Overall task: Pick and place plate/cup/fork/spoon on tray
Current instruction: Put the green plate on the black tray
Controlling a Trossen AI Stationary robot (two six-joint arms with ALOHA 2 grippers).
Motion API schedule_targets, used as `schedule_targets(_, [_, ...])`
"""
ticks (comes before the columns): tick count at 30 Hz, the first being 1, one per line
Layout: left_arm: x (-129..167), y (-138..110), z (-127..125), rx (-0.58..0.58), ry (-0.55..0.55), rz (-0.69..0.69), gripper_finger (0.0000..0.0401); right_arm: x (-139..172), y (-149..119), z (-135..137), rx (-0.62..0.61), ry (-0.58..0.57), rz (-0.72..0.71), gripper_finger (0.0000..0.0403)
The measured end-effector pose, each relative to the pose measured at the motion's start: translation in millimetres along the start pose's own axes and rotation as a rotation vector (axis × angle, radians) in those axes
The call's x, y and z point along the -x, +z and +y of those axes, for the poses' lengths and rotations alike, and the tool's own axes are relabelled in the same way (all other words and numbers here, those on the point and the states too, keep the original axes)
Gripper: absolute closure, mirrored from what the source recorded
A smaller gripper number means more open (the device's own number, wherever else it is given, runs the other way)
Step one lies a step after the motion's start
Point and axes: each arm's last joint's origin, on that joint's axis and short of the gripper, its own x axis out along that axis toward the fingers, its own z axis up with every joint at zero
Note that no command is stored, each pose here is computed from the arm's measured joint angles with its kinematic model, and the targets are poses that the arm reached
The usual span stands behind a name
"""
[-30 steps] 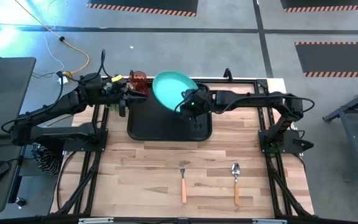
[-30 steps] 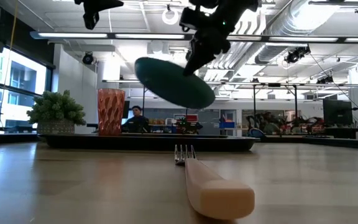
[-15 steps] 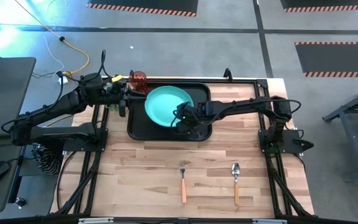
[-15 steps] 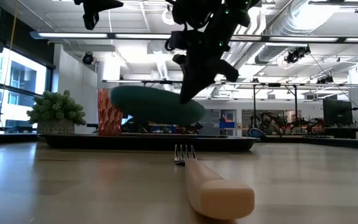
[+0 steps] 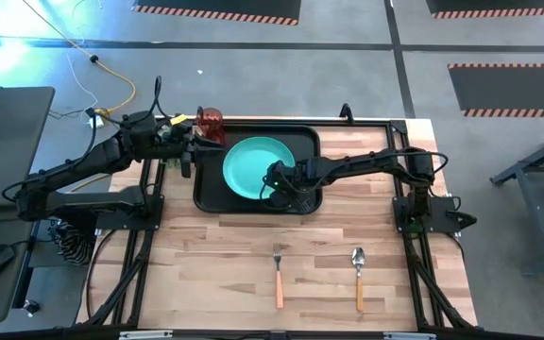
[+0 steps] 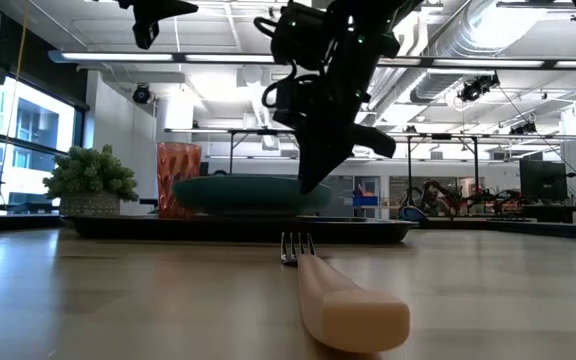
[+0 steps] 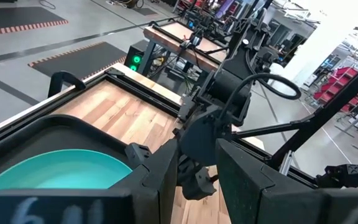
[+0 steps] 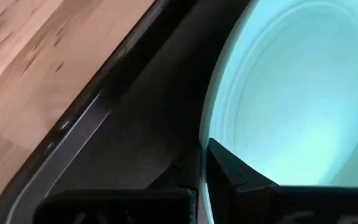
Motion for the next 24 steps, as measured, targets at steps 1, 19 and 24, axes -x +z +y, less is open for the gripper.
schedule_targets(1, [0.0,0.0,0.0,0.000,0.000,0.000,0.0300,-0.3,0.0,0.1,0.009,0.000,0.001,0.0403])
schedule_targets(19, [0.0,0.1,-0.1,0.000,0.000,0.000,0.0300,-2.2,-4.9,-5.1,0.000,0.024,-0.034,0.0403])
schedule_targets(24, [0.0,0.1,-0.1,0.000,0.000,0.000,0.0300,-10.2,-4.4,-3.1,-0.001,0.052,-0.042,0.0403])
